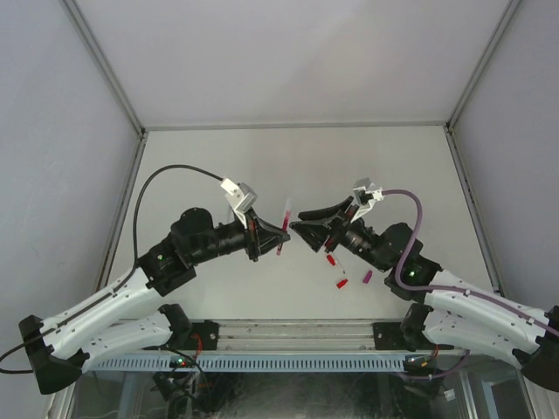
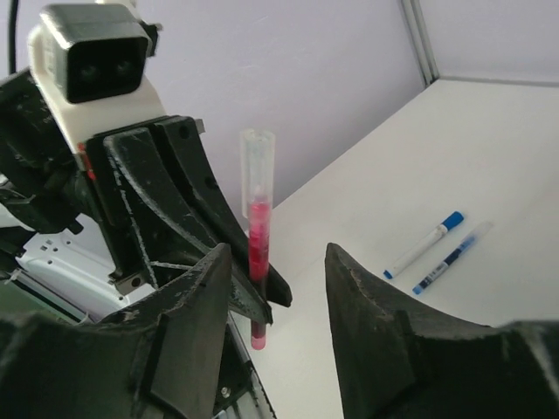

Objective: Insert the pens into the pen caps
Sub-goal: Insert the pen cap onto the pen, then press the pen cap onto the pen.

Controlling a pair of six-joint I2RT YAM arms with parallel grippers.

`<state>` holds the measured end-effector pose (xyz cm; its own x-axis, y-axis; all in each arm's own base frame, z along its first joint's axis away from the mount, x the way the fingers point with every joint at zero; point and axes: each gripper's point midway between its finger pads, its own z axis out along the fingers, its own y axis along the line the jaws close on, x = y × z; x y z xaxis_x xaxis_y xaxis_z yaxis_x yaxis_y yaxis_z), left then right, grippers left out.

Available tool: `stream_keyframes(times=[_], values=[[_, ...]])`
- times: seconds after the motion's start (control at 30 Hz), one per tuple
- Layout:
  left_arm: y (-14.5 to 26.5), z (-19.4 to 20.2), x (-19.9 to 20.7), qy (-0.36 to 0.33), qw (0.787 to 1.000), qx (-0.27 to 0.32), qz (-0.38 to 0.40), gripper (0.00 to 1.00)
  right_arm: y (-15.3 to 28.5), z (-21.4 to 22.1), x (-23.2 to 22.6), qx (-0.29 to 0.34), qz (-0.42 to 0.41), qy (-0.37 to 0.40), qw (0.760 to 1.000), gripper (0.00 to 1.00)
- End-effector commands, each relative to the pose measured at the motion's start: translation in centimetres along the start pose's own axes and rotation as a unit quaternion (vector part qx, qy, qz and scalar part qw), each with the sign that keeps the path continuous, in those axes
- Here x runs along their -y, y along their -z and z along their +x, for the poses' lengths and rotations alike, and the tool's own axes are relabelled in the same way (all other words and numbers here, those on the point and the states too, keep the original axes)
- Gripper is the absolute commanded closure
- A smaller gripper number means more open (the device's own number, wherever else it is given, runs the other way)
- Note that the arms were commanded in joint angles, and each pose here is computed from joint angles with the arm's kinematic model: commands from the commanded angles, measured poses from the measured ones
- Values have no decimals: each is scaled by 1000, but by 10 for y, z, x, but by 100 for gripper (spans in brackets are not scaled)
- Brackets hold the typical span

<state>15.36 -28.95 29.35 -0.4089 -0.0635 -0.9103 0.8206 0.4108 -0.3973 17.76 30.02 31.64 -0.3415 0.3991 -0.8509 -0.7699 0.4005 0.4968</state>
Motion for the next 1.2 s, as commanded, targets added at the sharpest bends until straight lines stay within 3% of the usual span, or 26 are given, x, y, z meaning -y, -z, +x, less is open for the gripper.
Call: stream_keyframes(times=[0.0, 0.53, 1.17], values=[[7, -36, 13, -18, 999, 50, 10, 100, 11, -31, -11, 39, -15, 24, 999, 52], [8, -26, 40, -34, 995, 24, 93, 100, 19, -67, -39, 7, -139, 34, 990, 42], [10, -25, 52, -40, 991, 15, 127, 100, 1, -62, -58, -21, -196, 30, 980, 57]])
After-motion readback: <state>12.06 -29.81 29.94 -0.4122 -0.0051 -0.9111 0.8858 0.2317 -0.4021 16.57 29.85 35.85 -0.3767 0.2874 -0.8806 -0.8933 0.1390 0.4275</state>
